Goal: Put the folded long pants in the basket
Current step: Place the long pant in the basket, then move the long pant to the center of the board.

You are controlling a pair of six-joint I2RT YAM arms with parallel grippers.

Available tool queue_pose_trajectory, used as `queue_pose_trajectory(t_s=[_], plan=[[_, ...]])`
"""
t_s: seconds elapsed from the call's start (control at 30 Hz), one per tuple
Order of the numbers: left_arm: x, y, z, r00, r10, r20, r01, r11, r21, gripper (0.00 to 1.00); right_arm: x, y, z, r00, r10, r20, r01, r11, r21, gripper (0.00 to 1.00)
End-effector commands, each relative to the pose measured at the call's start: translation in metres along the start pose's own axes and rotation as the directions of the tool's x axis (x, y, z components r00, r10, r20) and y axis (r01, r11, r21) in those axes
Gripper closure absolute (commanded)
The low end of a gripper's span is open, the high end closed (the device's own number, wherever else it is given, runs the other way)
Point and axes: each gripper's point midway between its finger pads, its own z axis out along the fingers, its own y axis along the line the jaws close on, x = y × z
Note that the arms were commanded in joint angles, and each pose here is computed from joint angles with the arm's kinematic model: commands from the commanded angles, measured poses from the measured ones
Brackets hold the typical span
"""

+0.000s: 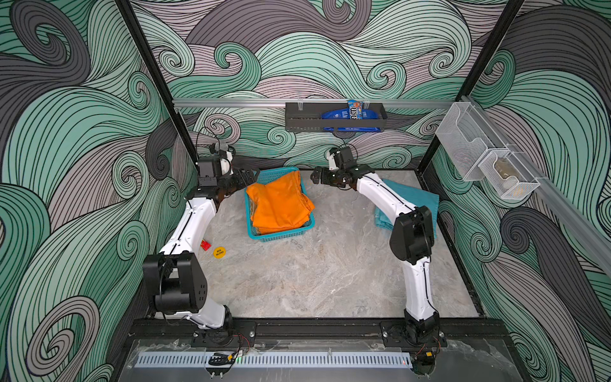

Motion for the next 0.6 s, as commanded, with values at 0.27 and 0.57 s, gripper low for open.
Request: queue_pose_trajectory(t_s=[0.27,0.57], plan=[[0.046,-0.16,0.015,0.984,0.172,0.037,-0.175,0.934,0.311,0.01,0.042,-0.241,-0.084,0.974,0.225,0.008,-0.212,0.903,0.373,0.0],[0.126,-0.213,0.053,0.97,0.219,-0.11,-0.15,0.885,0.441,0.01,0.074,-0.36,-0.116,0.916,0.392,0.085,-0.376,0.767,0.52,0.0]])
